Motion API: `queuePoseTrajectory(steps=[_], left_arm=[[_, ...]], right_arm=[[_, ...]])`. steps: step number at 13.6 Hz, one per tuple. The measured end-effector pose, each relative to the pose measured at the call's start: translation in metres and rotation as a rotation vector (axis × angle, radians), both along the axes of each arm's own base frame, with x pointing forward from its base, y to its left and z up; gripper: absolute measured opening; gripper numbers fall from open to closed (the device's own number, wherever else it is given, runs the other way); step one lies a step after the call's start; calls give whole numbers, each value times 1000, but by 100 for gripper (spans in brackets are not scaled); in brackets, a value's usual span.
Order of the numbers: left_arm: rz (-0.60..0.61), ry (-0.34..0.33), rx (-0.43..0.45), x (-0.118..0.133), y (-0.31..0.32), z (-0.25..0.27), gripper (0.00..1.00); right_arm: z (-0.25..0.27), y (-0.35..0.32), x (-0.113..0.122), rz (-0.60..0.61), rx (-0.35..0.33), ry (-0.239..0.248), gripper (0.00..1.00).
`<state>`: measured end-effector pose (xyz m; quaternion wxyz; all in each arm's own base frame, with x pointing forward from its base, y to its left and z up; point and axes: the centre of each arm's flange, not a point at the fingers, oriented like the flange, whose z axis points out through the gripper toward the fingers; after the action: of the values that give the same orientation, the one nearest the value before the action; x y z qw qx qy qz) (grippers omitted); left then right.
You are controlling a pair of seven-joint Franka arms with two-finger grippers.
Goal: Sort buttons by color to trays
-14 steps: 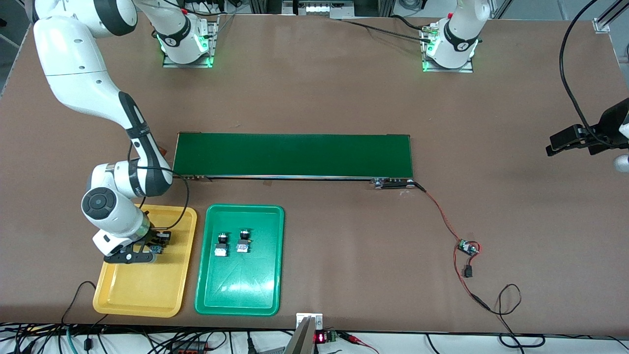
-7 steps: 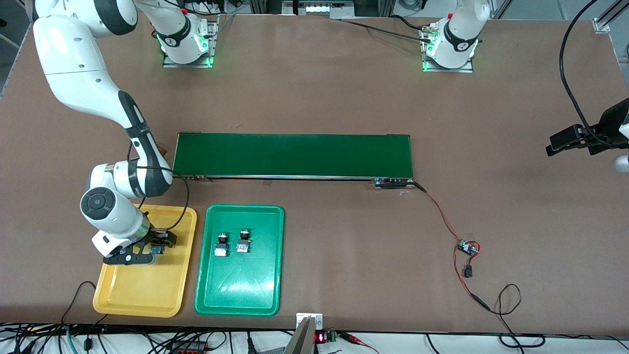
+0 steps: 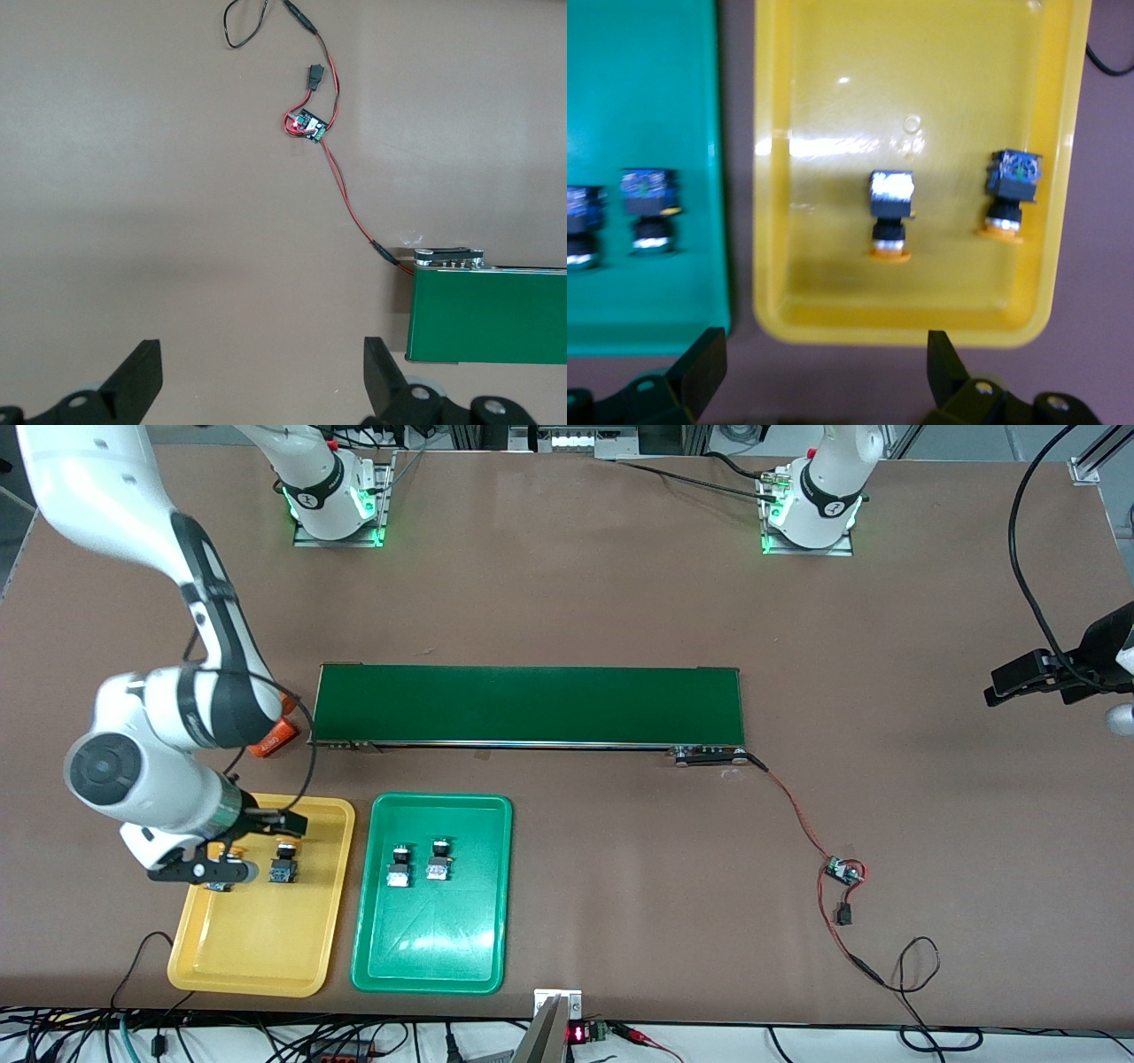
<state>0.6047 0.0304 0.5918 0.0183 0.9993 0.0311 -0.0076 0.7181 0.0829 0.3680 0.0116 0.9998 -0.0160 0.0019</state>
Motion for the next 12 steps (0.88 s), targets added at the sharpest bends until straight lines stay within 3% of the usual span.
queuePoseTrajectory(steps=[4, 9, 12], left_arm=[[0, -1, 0, 0, 0, 0, 100], [1, -5, 0, 0, 1, 1, 100], [1, -5, 0, 0, 1, 2, 100]], right_arm=[[94, -9, -32, -29, 16, 30, 100], [170, -35, -77, -28, -8, 53, 100], [203, -63, -113, -41, -25, 102, 100]])
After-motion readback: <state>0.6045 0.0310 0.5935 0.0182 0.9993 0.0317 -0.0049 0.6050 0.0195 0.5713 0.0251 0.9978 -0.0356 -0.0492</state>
